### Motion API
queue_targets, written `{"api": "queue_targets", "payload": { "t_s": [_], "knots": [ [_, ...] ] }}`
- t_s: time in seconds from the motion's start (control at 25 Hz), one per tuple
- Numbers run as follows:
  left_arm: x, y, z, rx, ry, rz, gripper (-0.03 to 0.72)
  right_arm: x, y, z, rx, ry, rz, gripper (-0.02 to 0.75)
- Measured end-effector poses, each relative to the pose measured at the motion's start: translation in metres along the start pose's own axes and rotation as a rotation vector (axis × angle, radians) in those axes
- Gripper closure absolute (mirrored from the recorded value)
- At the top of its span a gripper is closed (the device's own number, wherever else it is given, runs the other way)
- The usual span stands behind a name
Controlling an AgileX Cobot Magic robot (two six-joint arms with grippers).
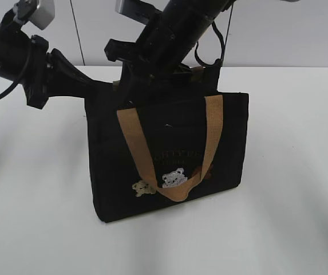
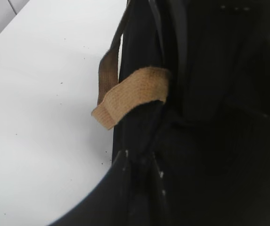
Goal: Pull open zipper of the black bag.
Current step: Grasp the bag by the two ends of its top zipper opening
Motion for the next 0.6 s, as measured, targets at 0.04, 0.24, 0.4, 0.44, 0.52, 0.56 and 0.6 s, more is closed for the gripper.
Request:
{"api": "queue_targets", "payload": {
  "t_s": [0.04,0.24,0.4,0.44,0.52,0.56,0.6],
  "knots": [
    [0.000,0.000,0.000,0.000,0.000,0.000,0.635,0.000,0.000,0.000,0.002,0.002,0.000,0.571],
    [-0.001,0.000,0.000,-0.002,-0.004,-0.001,0.635,0.000,-0.001,-0.001,0.006,-0.004,-0.008,0.581],
    [-0.002,0.002,0.000,-0.011,-0.008,-0.008,0.635,-0.001,-0.001,-0.008,0.002,-0.031,-0.035,0.586],
    [-0.002,0.003,0.000,-0.014,-0.009,-0.011,0.635,-0.001,-0.001,-0.010,0.003,-0.034,-0.039,0.596],
    [-0.002,0.003,0.000,-0.016,-0.011,-0.012,0.635,-0.001,-0.002,-0.011,0.008,-0.038,-0.045,0.637],
    [-0.002,0.003,0.000,-0.015,-0.011,-0.011,0.635,-0.001,-0.002,-0.011,0.008,-0.039,-0.049,0.666],
    [-0.002,0.003,0.000,-0.014,-0.011,-0.010,0.635,-0.001,-0.002,-0.011,0.009,-0.040,-0.051,0.693]
  ]
}}
Point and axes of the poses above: a point on each arm's last joint axis where the gripper is mounted, z pointing out along that axis toward the gripper, x along the wrist's bending axis when the last joint is at zero, y = z × x, the point moved 10 cm from there along z, pointing out along that axis toward the gripper, and after that the axes turned 12 degrees about -z, right-handed, at the moved point
